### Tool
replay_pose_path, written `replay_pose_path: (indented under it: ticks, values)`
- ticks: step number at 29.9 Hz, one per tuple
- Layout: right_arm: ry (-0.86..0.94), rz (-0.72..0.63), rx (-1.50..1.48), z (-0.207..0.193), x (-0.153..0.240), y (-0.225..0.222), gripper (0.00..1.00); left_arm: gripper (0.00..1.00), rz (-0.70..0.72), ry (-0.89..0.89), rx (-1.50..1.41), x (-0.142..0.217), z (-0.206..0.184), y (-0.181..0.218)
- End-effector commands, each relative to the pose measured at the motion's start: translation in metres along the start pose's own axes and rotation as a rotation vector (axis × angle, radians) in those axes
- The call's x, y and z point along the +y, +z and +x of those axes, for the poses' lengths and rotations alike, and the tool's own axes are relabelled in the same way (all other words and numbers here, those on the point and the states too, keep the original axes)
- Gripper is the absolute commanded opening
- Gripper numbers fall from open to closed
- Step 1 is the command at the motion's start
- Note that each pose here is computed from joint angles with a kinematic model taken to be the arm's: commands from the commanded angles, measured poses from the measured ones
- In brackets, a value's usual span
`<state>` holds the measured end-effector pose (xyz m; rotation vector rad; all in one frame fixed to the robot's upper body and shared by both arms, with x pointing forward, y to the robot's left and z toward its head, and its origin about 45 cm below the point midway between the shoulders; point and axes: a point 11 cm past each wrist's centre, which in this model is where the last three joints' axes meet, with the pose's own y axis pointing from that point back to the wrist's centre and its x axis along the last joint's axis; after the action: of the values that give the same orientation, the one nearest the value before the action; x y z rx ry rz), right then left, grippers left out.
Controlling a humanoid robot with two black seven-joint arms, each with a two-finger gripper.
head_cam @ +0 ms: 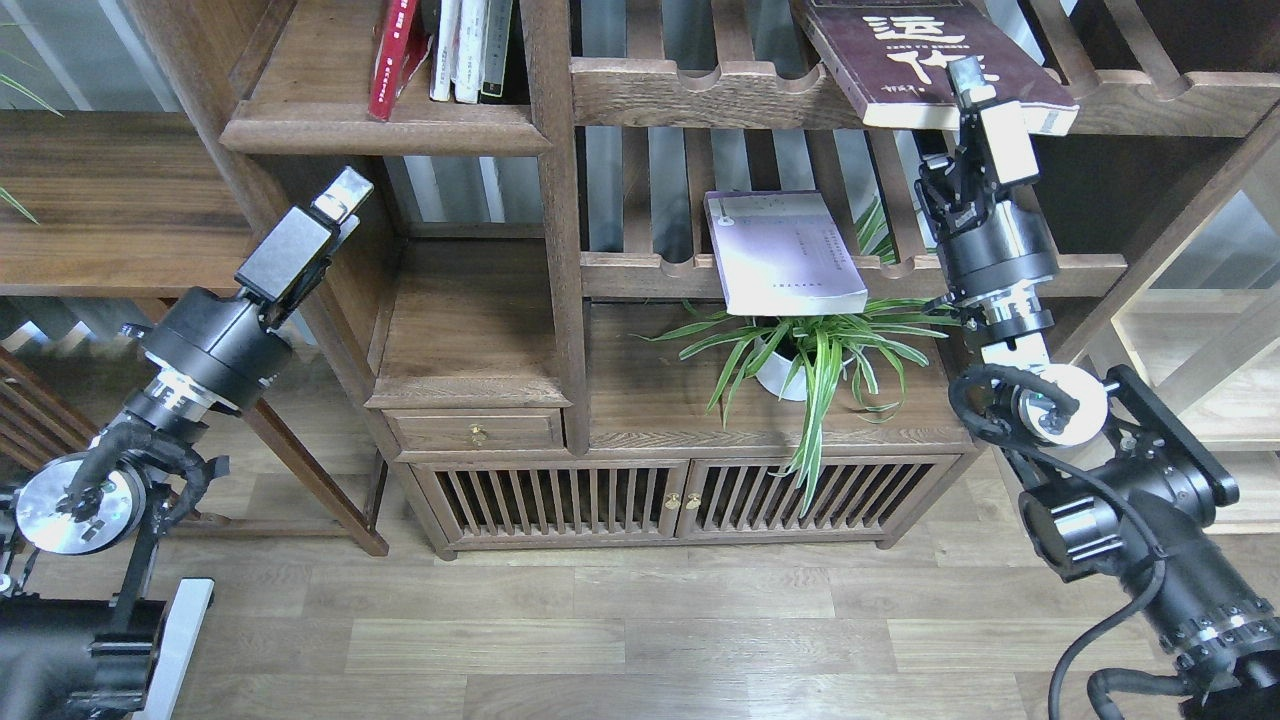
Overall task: Organize books on shelf
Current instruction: 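Grasp the lower edge of the maroon book with the right gripper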
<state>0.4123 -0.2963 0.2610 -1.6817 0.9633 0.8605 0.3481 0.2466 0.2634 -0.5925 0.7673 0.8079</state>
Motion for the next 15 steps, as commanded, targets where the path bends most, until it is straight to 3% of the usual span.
replay_pose_path:
  ticks: [1,5,11,15]
  values:
    - [-0.009,0.005,0.001,-0.003,-0.003,-0.002,0.96,0.99,0.000,-0.001,-0.001,0.000,0.000,0.000]
    - [-0.009,0.005,-0.003,-0.003,-0.003,-0.001,0.90,0.99,0.000,-0.001,-0.001,0.000,0.000,0.000]
    - [0.067,0.003,0.012,0.005,-0.005,-0.002,0.89,0.99,0.004,0.006,-0.014,0.002,0.001,0.003]
    - [0.101,0.005,0.016,0.008,-0.004,-0.003,0.78,0.99,0.005,0.006,-0.015,0.002,0.001,0.004]
